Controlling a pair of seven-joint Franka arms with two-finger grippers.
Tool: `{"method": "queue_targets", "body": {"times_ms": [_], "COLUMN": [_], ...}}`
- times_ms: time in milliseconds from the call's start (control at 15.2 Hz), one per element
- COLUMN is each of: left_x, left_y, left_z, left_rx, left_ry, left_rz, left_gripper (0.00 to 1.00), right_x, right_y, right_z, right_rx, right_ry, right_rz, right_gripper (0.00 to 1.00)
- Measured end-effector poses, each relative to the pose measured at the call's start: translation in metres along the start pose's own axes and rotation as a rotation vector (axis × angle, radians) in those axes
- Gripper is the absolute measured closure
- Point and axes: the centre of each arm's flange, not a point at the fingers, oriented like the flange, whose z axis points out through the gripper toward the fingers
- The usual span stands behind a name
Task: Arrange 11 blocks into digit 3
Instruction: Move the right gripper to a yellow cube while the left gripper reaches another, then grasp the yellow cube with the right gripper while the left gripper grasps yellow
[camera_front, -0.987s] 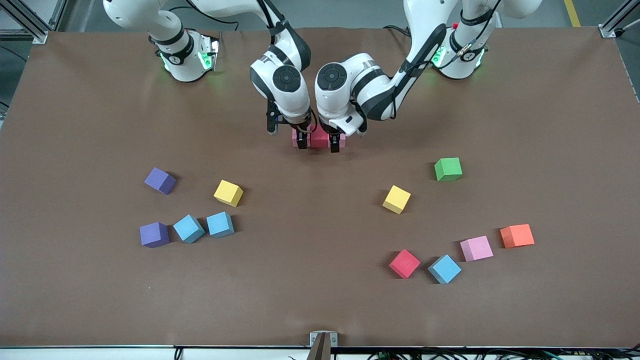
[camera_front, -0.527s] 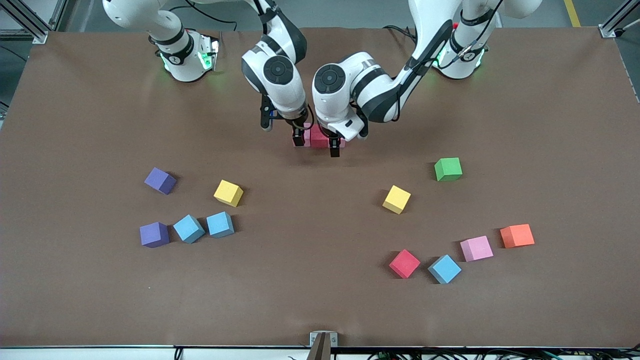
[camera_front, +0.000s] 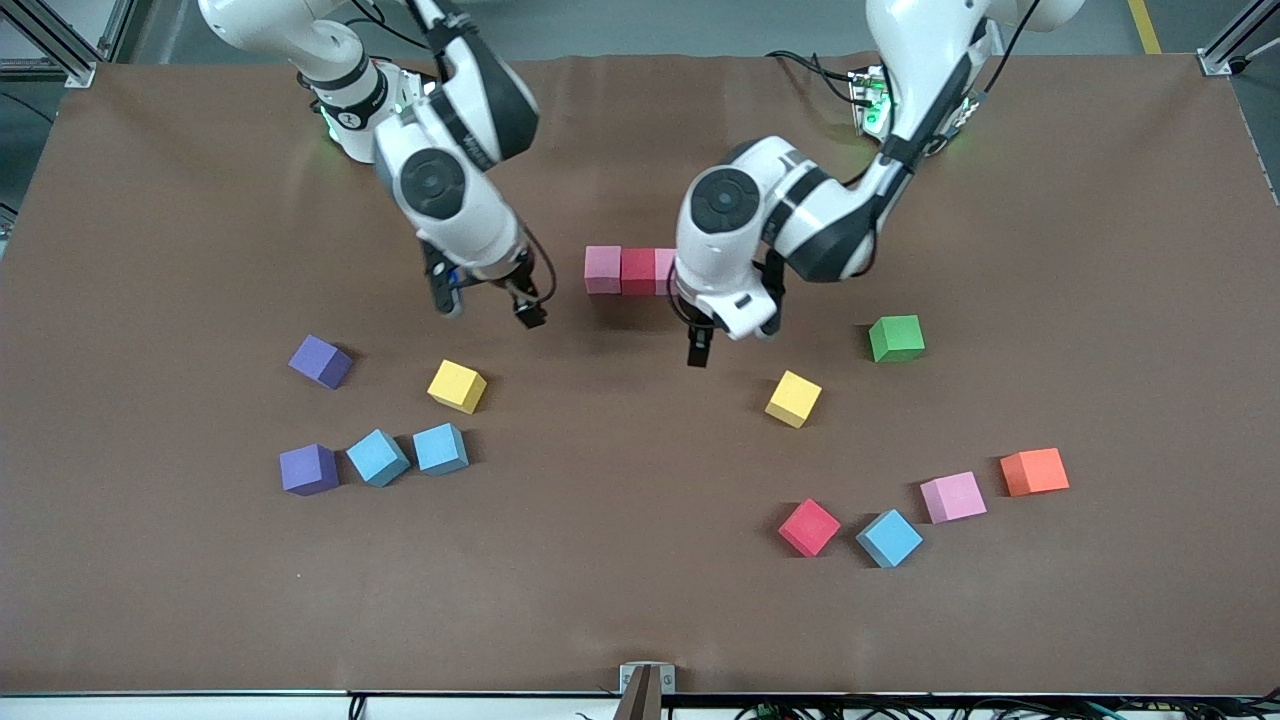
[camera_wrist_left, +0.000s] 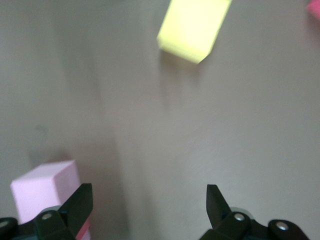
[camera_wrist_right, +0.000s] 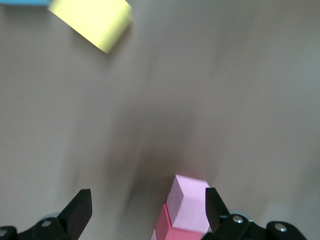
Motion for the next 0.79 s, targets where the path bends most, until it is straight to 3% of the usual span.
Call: {"method": "queue_targets", "body": {"times_ms": [395,592,790], "left_x": [0.109,0.126,0.129], "left_y": [0.047,0.049,0.050], "left_z": [0.004,0.031,0.053], "left_rx": [0.045,0.086,0.096], "left_ry": [0.013,0.026,0.033], "left_rz": [0.198,0.271,0.286], "left_gripper": [0.00,0.00,0.00], "right_x": [0.094,0.132,0.166], "right_y": [-0.019,-0.029,-0.041], "right_z": [-0.020,-0.008,0.009], "right_rx": [0.027,0.053,0.058], "right_ry": [-0.009,0.014,0.054], "right_rz": [-0.450,-0.594,-0.642], "right_gripper": [0.00,0.00,0.00]}}
